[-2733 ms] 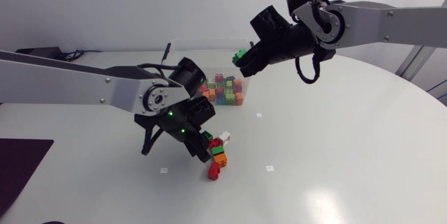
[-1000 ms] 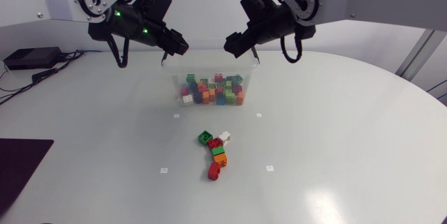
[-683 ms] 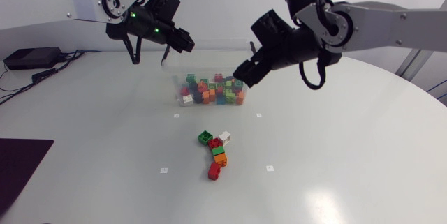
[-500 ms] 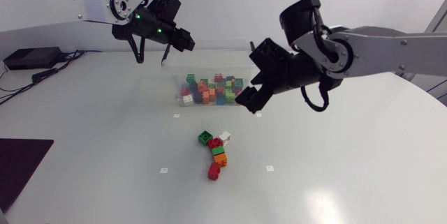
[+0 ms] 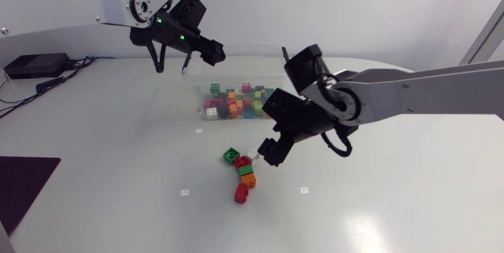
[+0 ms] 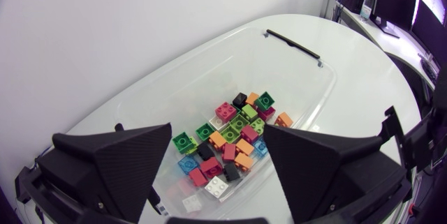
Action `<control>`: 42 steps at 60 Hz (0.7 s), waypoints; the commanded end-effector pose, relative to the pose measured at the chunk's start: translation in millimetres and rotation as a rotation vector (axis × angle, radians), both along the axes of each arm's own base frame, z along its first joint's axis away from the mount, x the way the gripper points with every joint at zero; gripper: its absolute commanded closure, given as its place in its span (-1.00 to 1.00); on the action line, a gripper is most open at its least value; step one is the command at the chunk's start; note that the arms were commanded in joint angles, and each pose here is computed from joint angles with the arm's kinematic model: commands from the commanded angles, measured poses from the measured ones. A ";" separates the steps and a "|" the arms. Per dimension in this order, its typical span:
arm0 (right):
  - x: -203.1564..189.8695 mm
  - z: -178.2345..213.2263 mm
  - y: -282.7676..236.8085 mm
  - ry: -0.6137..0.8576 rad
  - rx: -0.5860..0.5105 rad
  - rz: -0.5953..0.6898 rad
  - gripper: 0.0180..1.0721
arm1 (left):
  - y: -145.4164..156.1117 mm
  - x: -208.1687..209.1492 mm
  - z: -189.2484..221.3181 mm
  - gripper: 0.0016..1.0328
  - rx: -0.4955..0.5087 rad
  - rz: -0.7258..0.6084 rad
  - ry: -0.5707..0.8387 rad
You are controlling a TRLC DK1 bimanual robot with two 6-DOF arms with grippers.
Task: Place the duplo bricks in the container
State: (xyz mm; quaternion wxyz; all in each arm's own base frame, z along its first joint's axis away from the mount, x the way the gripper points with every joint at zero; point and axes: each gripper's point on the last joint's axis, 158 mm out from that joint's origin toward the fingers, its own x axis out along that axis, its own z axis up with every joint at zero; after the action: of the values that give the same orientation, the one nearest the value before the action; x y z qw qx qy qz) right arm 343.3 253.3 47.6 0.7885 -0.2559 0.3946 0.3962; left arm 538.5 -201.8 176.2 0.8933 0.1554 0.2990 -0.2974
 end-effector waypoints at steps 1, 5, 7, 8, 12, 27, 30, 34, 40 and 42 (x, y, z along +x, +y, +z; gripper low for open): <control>1.3 -22.0 7.5 0.045 -0.025 -0.025 -0.81 | 1.9 -9.8 46.3 -0.90 -0.014 -0.011 -0.077; 2.7 -29.8 11.8 0.064 -0.043 -0.037 -0.80 | 4.9 -21.2 56.1 -0.90 -0.004 -0.024 -0.091; 2.6 -33.7 14.9 0.072 -0.052 -0.040 -0.78 | 6.3 -29.3 59.7 -0.90 0.006 -0.034 -0.096; 2.4 -35.9 16.1 0.076 -0.058 -0.040 -0.78 | 6.0 -33.1 61.8 -0.90 0.009 -0.043 -0.100; 5.5 -39.5 20.2 0.080 -0.070 -0.051 -0.78 | 8.1 -47.5 66.3 -0.90 0.022 -0.064 -0.109; 18.0 -50.6 23.4 0.116 -0.098 -0.077 -0.75 | 19.5 -100.5 63.6 -0.90 0.088 -0.129 -0.070; 19.0 -53.4 22.3 0.124 -0.104 -0.080 -0.75 | 21.5 -109.8 61.9 -0.90 0.101 -0.141 -0.062; 21.0 -58.3 19.4 0.132 -0.118 -0.090 -0.72 | 24.3 -123.3 57.6 -0.90 0.114 -0.159 -0.049; 21.9 -63.5 17.2 0.148 -0.133 -0.097 -0.72 | 28.1 -140.7 44.6 -0.90 0.140 -0.184 -0.026; 22.3 -64.8 17.6 0.151 -0.135 -0.097 -0.69 | 29.5 -145.4 40.5 -0.90 0.145 -0.188 -0.020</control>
State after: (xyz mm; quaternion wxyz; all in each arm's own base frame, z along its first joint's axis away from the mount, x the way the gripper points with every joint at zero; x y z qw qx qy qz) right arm 362.4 274.2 -8.6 0.7587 -0.2660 0.4732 0.3602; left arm 411.1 -173.1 225.4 0.8623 0.2345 0.2907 -0.3419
